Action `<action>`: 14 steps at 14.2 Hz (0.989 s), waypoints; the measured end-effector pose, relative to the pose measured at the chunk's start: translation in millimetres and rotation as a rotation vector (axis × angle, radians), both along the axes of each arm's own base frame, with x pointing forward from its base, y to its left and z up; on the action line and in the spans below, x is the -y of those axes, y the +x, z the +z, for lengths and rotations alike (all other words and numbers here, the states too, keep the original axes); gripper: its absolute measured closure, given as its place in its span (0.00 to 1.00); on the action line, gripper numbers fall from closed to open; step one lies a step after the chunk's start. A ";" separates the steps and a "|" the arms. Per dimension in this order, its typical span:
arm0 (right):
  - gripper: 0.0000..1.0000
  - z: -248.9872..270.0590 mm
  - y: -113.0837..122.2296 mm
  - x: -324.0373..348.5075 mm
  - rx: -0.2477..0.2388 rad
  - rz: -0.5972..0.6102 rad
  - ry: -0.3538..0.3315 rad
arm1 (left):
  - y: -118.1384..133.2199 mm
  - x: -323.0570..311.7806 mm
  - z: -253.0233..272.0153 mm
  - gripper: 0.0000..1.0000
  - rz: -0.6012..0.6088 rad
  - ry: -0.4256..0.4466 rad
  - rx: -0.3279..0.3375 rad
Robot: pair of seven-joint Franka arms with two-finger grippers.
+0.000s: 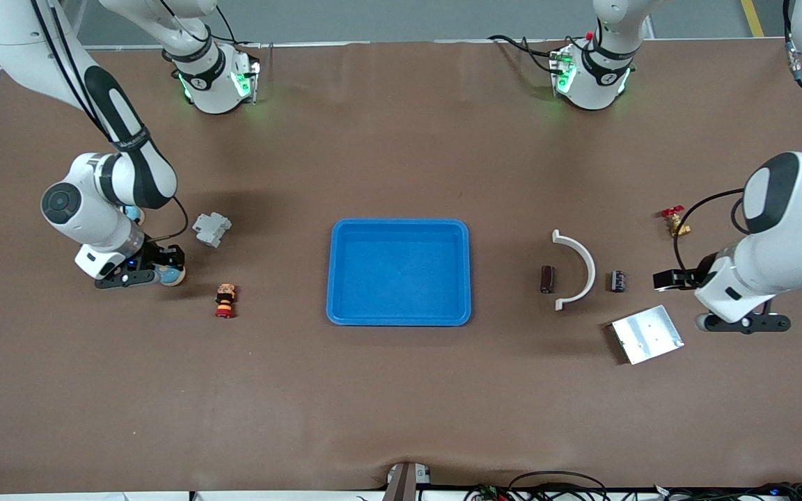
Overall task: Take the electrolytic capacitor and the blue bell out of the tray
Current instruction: 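Withdraw the left gripper while the right gripper carries the bell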
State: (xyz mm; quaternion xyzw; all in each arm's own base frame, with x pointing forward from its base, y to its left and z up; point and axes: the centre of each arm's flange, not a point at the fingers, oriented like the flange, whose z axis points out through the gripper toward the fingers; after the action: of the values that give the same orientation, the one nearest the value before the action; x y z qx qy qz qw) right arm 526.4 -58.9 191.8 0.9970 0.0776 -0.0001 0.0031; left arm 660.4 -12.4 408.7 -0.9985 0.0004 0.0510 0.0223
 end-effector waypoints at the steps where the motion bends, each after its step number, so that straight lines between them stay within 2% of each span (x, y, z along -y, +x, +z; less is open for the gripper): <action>1: 0.36 0.0 -2.2 6.5 -0.012 0.000 0.001 | 1.5 -1.0 10.6 0.00 0.009 -0.008 0.008; 5: 0.36 0.7 -5.9 13.4 -0.028 -0.003 0.004 | -0.5 -0.4 51.5 0.00 0.030 -0.018 0.037; 14: 0.36 0.9 -5.6 10.8 -0.026 0.004 0.006 | -2.4 1.3 98.1 0.00 0.058 -0.058 0.082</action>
State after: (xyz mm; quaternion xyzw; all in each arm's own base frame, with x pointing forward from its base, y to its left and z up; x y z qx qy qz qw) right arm 520.8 -69.7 192.7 0.9967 0.0797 -0.0127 -0.0008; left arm 658.0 -13.7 506.8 -0.9995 -0.0282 0.0107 -0.0081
